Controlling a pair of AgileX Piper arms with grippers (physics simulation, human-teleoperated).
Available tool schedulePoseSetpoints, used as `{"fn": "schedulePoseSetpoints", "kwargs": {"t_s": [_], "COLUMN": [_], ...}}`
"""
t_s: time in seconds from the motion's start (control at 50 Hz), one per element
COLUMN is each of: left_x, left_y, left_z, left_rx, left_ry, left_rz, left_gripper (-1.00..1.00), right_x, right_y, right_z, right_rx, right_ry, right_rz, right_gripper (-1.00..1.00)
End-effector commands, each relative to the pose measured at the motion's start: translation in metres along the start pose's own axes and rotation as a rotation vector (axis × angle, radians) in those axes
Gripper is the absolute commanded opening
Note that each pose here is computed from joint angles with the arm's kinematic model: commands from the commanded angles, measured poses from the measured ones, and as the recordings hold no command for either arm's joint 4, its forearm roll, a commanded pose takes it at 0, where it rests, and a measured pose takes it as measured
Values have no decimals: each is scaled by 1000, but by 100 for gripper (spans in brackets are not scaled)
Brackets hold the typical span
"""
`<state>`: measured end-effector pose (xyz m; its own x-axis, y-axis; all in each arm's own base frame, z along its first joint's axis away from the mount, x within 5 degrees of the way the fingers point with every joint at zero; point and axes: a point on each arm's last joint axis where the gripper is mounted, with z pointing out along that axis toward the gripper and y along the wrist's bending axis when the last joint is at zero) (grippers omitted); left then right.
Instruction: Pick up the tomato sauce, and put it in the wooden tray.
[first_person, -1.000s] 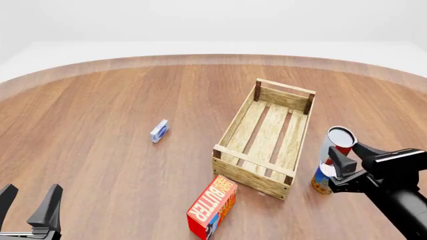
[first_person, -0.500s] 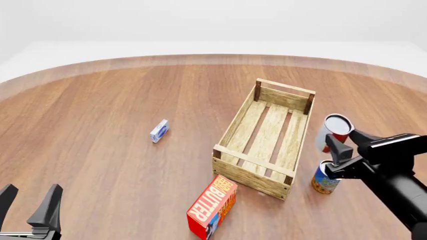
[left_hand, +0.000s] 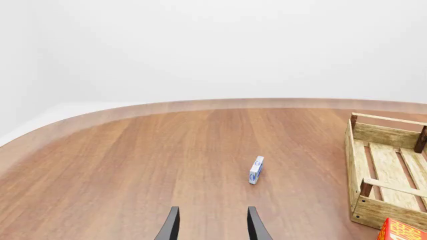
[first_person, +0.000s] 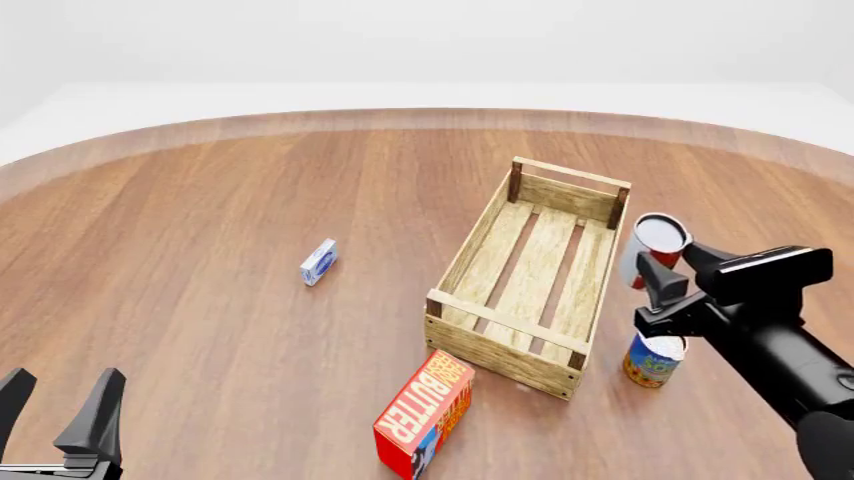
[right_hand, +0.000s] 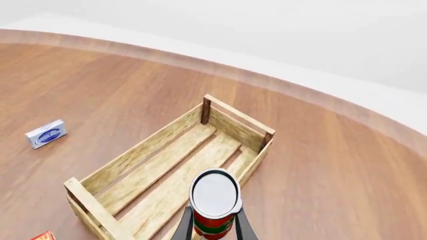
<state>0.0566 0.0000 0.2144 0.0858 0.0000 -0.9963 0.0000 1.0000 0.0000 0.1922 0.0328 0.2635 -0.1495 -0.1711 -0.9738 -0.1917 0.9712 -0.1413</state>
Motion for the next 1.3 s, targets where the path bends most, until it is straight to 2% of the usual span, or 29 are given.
{"fn": "schedulePoseSetpoints", "kwargs": {"t_s": [0.02,1.3], "left_x": [0,0], "left_y": [0,0], "left_z": [0,0], "left_rx": [0,0], "left_ry": [0,0], "left_rz": [0,0], "left_gripper": [100,100], "right_x": [-2,6], "right_y": [0,8], "right_z": [10,67], "right_rx": [-2,-27], "right_ry": [-9,6], "right_rz": [13,19], "right_gripper": [-100,-100]}}
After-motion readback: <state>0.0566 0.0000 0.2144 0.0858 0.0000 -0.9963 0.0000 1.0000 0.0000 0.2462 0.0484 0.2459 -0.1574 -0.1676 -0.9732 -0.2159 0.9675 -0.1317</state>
